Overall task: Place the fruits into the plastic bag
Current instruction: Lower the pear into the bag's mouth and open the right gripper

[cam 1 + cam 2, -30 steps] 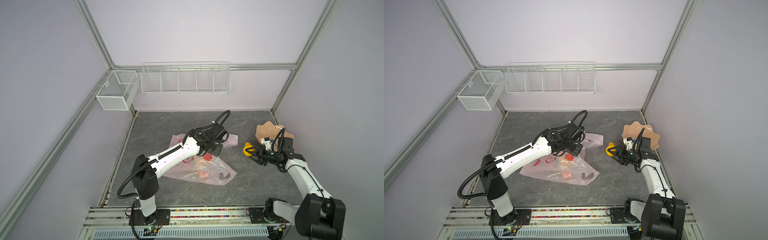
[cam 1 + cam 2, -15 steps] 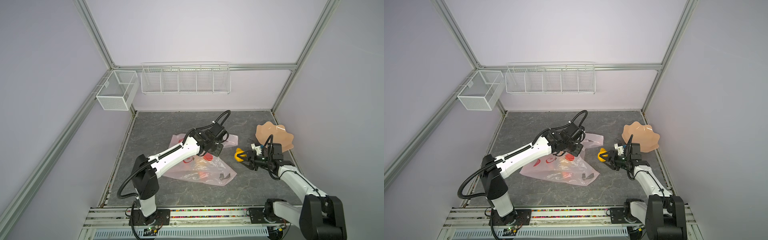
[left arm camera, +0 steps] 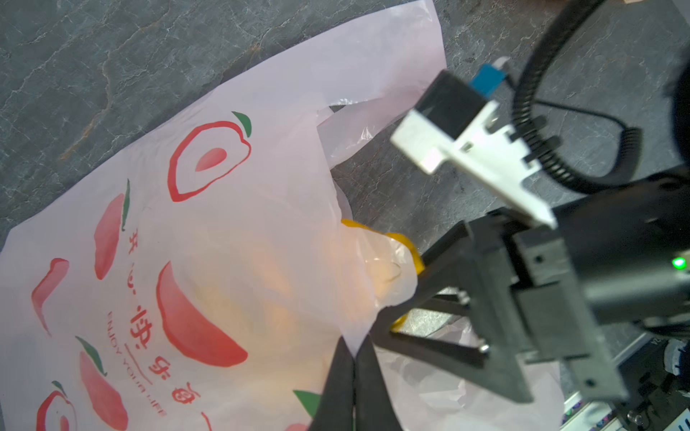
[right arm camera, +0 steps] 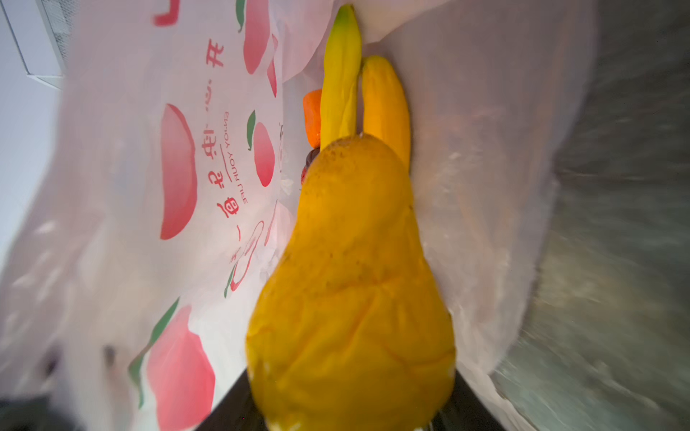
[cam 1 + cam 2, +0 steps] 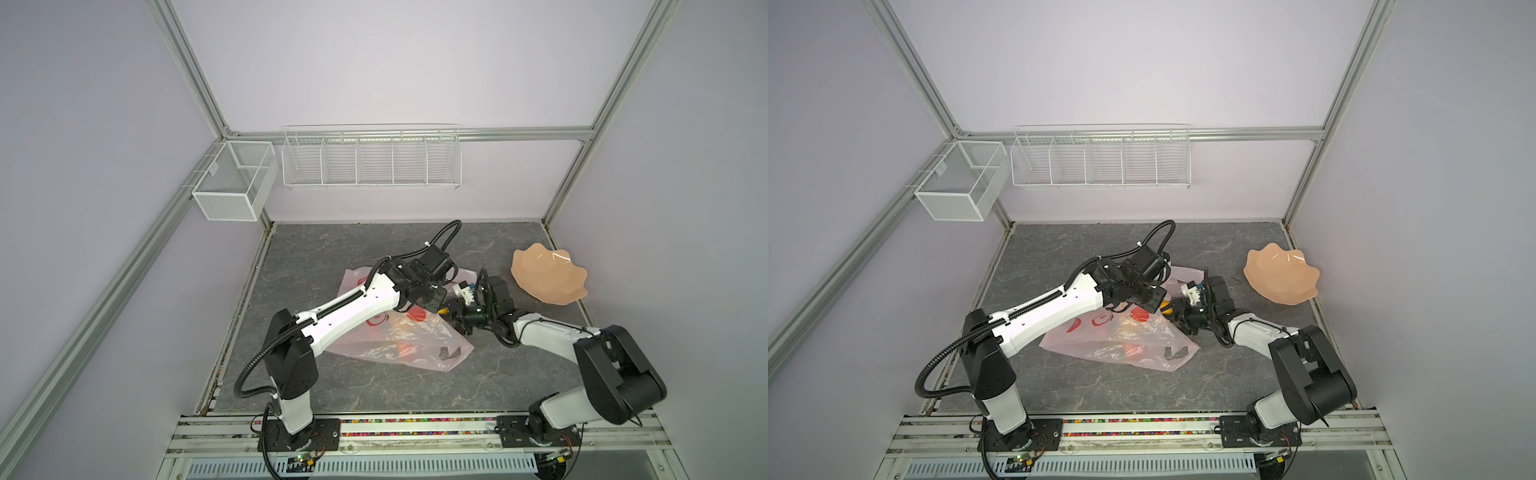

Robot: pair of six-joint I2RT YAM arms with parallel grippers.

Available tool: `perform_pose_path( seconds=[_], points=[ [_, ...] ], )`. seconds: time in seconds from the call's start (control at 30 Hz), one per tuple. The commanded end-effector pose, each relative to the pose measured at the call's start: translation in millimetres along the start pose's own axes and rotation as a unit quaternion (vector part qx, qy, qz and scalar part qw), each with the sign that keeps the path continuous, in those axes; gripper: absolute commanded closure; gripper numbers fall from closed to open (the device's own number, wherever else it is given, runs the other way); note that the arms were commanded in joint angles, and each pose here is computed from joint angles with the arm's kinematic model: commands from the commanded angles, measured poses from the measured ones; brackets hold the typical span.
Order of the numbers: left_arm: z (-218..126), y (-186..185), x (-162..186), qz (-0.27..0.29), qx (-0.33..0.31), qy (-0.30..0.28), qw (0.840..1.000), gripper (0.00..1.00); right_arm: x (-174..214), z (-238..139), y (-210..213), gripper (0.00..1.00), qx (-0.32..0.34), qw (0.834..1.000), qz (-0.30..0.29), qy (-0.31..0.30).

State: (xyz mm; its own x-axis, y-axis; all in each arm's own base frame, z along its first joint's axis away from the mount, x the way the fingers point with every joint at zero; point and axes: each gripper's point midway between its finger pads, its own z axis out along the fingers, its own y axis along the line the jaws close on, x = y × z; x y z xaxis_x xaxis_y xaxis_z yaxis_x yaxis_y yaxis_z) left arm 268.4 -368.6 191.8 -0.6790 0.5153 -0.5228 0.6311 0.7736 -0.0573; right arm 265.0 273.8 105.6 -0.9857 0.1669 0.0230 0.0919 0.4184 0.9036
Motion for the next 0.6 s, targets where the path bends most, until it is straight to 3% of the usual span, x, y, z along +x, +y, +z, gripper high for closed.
perform_pose_path(
  seconds=[0.0, 0.37, 0.57],
  points=[
    [-1, 1, -8, -0.003, -0.002, -0.007, 1.0, 1.0, -2, 28, 32, 0.72, -0.041, 0.999, -0.016, 0.001],
    [-3, 3, -8, -0.004, -0.006, -0.011, 1.0, 1.0, 28, 98, 32, 0.68, -0.044, 0.996, 0.003, 0.073],
    [-4, 4, -6, -0.004, -0.008, -0.012, 1.0, 1.0, 30, 103, 24, 0.34, -0.029, 0.996, 0.012, 0.081]
  ],
)
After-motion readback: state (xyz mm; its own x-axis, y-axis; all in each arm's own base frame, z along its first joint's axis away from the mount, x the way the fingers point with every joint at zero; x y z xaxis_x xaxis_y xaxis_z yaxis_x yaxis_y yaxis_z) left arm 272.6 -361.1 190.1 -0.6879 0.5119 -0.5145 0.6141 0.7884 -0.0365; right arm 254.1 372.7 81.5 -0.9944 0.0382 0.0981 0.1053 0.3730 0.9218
